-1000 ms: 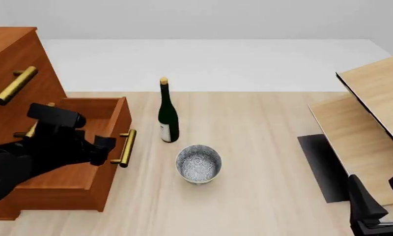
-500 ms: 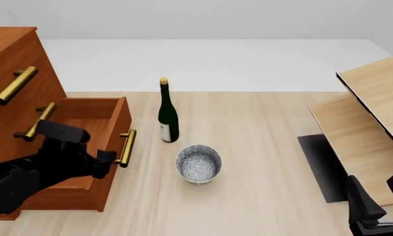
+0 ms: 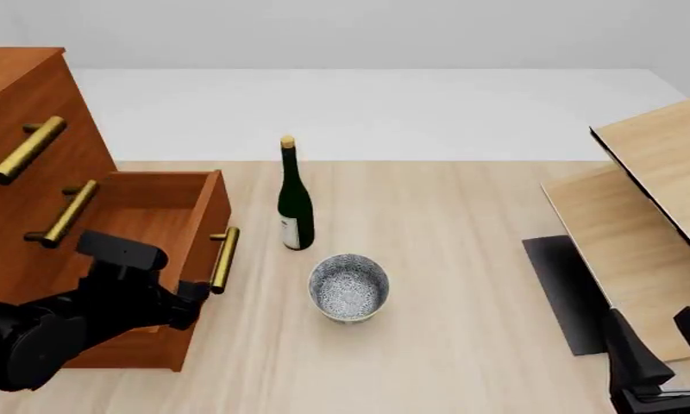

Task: Put the wine bottle in the bottom drawer of the cabinet.

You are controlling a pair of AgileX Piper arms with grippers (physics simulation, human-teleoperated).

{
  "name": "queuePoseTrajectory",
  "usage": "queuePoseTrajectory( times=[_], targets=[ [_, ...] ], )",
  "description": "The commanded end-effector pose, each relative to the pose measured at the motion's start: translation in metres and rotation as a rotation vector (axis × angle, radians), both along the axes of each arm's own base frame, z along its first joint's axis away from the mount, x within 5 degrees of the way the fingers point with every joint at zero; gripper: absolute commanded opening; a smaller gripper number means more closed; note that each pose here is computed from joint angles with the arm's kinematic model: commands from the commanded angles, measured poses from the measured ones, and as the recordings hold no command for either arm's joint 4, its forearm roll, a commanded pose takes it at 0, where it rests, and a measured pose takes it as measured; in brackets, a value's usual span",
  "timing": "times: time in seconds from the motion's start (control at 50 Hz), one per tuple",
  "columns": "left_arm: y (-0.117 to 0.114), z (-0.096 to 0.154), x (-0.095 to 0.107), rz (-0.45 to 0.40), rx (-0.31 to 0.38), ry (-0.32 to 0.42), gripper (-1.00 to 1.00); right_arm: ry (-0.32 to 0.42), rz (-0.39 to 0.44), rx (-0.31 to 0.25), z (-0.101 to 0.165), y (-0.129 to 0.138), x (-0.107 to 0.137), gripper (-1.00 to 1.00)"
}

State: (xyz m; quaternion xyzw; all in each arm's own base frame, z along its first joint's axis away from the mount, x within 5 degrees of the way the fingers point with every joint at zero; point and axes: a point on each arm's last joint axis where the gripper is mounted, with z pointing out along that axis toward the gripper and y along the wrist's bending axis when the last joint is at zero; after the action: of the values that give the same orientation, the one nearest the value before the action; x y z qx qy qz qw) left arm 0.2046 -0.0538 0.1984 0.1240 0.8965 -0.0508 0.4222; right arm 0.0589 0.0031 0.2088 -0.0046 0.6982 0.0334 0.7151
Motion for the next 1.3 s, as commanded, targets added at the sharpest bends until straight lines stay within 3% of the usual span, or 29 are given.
queuePoseTrajectory(
  times=[0.02,0.66,1.3],
  targets=[
    [-0.002,-0.007,0.0,-0.007,-0.002,0.006,1.0,0.004,0.005,-0.001,0.0,0.0,0.0,1.0],
    [-0.015,-0.013,-0.003,-0.051,-0.021,0.017,1.0,0.005,0.009,0.002,-0.001,0.001,0.0,1.0],
    [-0.033,-0.002,-0.009,-0.109,-0.069,0.004,1.0,0.004,0.012,0.007,-0.001,0.001,-0.001,1.0]
  ],
)
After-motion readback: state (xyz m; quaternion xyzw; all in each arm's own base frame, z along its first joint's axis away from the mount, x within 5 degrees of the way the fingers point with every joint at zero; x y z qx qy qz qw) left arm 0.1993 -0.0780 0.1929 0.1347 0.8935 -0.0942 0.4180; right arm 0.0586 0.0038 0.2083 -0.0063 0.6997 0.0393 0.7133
